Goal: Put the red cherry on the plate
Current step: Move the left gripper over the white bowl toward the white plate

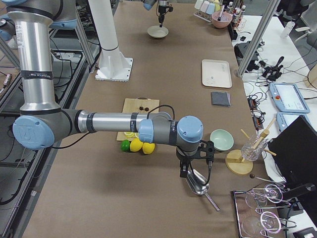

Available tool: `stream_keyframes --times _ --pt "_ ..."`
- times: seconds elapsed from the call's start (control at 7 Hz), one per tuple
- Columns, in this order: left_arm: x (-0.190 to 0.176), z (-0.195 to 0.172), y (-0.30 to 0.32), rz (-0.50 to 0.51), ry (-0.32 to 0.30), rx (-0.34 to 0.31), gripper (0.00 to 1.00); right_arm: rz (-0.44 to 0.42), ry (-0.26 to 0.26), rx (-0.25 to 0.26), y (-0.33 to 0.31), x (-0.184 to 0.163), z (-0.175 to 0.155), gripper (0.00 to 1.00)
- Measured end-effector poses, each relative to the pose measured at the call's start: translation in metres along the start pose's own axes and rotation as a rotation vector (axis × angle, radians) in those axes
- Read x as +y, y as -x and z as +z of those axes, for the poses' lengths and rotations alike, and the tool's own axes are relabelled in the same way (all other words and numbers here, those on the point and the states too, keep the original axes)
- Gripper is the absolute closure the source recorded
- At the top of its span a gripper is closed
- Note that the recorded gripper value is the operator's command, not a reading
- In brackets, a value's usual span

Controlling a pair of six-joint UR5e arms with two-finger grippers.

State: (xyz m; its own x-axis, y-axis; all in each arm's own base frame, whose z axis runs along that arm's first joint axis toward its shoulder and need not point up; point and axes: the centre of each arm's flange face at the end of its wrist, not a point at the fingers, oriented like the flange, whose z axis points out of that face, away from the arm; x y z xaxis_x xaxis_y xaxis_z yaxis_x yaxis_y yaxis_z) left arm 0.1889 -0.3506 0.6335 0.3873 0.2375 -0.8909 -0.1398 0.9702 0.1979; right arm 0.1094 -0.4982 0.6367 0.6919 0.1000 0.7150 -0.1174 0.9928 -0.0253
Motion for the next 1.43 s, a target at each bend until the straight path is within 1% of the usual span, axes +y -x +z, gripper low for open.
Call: stream_keyframes --times 0.14,0.29,0.43,0.57,0.71,0.86,1.0,1.14,1.29,1.43 --pt "-0.017 -0.010 -0.009 -0.015 -0.009 0.037 1.00 0.004 -0.002 0.000 -0.002 0.001 -0.001 0.00" --pt "-0.049 -0.014 -0.029 -0.049 -0.039 0.066 1.00 0.005 -0.004 -0.001 -0.003 0.002 -0.002 0.00" --pt "-0.095 -0.012 -0.062 -0.107 -0.090 0.087 1.00 0.000 -0.010 -0.004 0.001 0.002 -0.005 0.00" --pt "-0.139 -0.005 -0.100 -0.163 -0.142 0.087 1.00 -0.007 -0.023 -0.011 0.009 0.001 -0.011 0.00" --pt "-0.175 0.003 -0.136 -0.199 -0.180 0.068 1.00 0.000 -0.035 -0.021 0.027 0.000 -0.018 0.00" --pt "-0.201 0.011 -0.173 -0.227 -0.205 0.032 1.00 0.021 -0.041 -0.033 0.060 0.000 -0.022 0.00" --pt "-0.214 0.018 -0.211 -0.245 -0.216 -0.011 1.00 0.047 -0.041 -0.046 0.100 0.002 -0.024 0.00" --pt "-0.216 0.026 -0.255 -0.255 -0.220 -0.056 1.00 0.079 -0.030 -0.061 0.142 0.010 -0.022 0.00" --pt "-0.211 0.040 -0.298 -0.268 -0.223 -0.087 1.00 0.109 -0.013 -0.073 0.180 0.022 -0.019 0.00" --pt "-0.200 0.062 -0.341 -0.293 -0.227 -0.099 1.00 0.136 0.006 -0.082 0.213 0.036 -0.015 0.00"
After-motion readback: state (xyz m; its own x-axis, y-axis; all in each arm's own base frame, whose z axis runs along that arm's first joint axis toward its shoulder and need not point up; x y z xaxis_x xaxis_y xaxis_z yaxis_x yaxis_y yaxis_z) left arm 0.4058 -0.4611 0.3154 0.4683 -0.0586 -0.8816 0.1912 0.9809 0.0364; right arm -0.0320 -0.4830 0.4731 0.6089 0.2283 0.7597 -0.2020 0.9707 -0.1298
